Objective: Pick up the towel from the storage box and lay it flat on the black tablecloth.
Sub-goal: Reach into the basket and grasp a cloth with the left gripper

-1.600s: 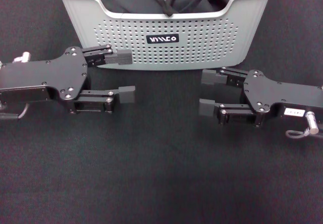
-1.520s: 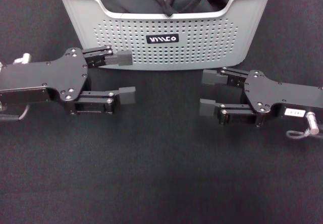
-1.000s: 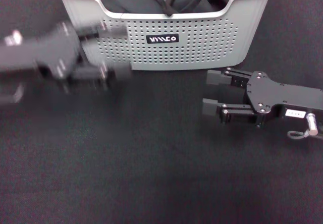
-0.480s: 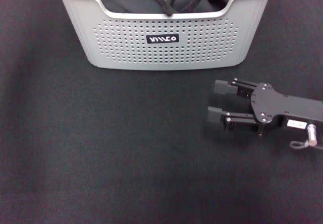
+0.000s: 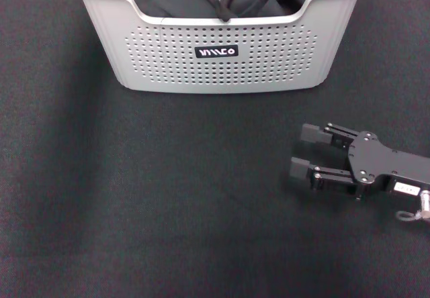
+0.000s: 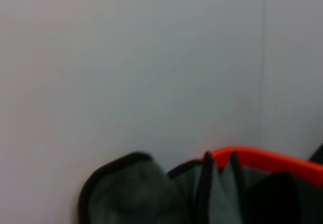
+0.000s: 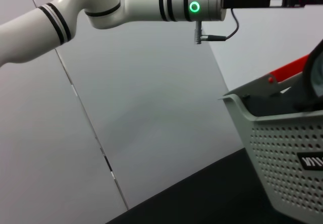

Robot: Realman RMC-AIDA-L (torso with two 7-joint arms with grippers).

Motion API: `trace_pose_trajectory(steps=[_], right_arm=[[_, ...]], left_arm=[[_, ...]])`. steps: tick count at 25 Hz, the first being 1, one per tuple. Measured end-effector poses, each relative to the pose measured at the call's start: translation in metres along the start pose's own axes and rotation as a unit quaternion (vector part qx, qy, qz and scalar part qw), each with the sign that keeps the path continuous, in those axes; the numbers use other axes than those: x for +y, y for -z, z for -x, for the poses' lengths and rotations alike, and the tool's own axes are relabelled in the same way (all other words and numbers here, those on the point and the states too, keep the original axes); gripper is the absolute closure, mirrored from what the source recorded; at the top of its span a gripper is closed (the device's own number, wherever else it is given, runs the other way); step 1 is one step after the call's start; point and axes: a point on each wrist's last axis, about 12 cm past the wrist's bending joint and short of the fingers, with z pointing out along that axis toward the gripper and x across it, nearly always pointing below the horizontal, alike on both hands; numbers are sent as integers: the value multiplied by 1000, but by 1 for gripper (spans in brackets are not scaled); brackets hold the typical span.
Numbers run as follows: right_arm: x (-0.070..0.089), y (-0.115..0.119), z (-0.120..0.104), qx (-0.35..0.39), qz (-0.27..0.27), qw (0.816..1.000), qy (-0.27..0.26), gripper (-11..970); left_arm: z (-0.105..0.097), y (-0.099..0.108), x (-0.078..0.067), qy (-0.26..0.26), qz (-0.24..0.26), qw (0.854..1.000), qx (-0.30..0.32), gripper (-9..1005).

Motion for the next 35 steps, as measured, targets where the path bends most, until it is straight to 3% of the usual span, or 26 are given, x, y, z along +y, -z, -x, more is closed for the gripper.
trace_pose_trajectory(steps=[16, 22, 33, 35], right_arm=[[-1, 3, -1, -4, -11, 1000, 10, 143], [-3, 5, -3, -11, -25, 1000, 2, 144], [-4, 7, -3, -19, -33, 999, 4, 146], [-4, 8, -2, -21, -34, 999, 5, 146]], left_arm=[[-14, -2, -3, -2, 5, 998, 60, 244], [-13, 1, -1, -6, 3, 998, 62, 435], [-12, 12, -4, -18, 3, 998, 53, 898], [-12, 12, -5, -20, -3, 998, 53, 933]])
